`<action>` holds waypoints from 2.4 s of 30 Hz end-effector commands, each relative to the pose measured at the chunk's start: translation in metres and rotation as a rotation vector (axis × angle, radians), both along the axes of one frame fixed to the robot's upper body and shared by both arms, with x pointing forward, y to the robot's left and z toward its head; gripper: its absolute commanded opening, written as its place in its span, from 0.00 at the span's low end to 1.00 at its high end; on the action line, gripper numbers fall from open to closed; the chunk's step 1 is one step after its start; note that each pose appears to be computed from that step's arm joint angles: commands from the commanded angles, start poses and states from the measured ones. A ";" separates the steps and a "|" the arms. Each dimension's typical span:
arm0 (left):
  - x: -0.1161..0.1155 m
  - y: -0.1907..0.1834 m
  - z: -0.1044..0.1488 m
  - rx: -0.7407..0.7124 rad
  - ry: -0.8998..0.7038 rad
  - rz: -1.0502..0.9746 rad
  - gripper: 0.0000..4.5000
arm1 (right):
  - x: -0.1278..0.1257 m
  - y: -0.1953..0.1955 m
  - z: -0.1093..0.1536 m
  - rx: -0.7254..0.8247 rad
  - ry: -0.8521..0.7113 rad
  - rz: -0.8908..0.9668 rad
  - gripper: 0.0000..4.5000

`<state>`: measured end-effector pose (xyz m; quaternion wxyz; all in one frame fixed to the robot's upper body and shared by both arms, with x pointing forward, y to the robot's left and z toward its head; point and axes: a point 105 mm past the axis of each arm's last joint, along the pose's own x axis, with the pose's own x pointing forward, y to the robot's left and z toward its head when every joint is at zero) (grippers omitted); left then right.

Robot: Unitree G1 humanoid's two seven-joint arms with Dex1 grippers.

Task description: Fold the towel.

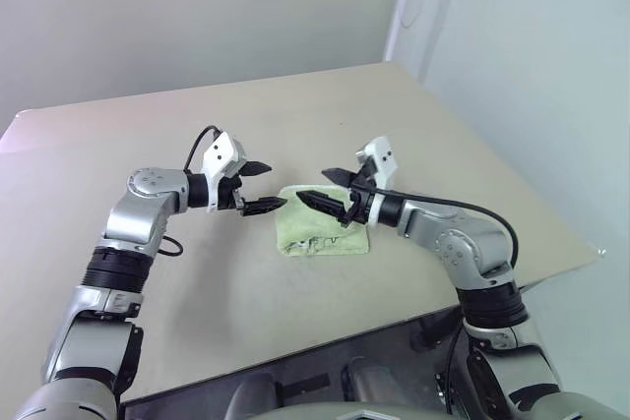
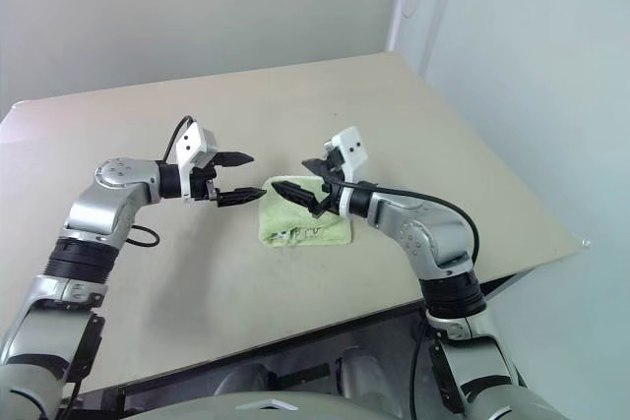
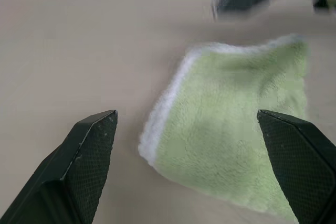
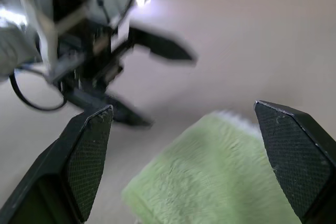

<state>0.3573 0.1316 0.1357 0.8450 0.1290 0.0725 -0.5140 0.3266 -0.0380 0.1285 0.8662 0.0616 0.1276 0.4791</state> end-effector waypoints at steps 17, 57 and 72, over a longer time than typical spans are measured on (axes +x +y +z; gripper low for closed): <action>-0.012 -0.031 -0.082 0.153 0.013 -0.096 1.00 | 0.001 -0.001 -0.084 -0.263 0.025 -0.008 1.00; -0.081 0.064 -0.004 0.130 0.046 -0.038 1.00 | -0.030 -0.004 -0.052 -0.581 -0.477 0.396 1.00; -0.080 0.056 -0.008 0.117 0.047 -0.020 1.00 | -0.010 -0.008 -0.066 -0.701 -0.565 0.362 0.21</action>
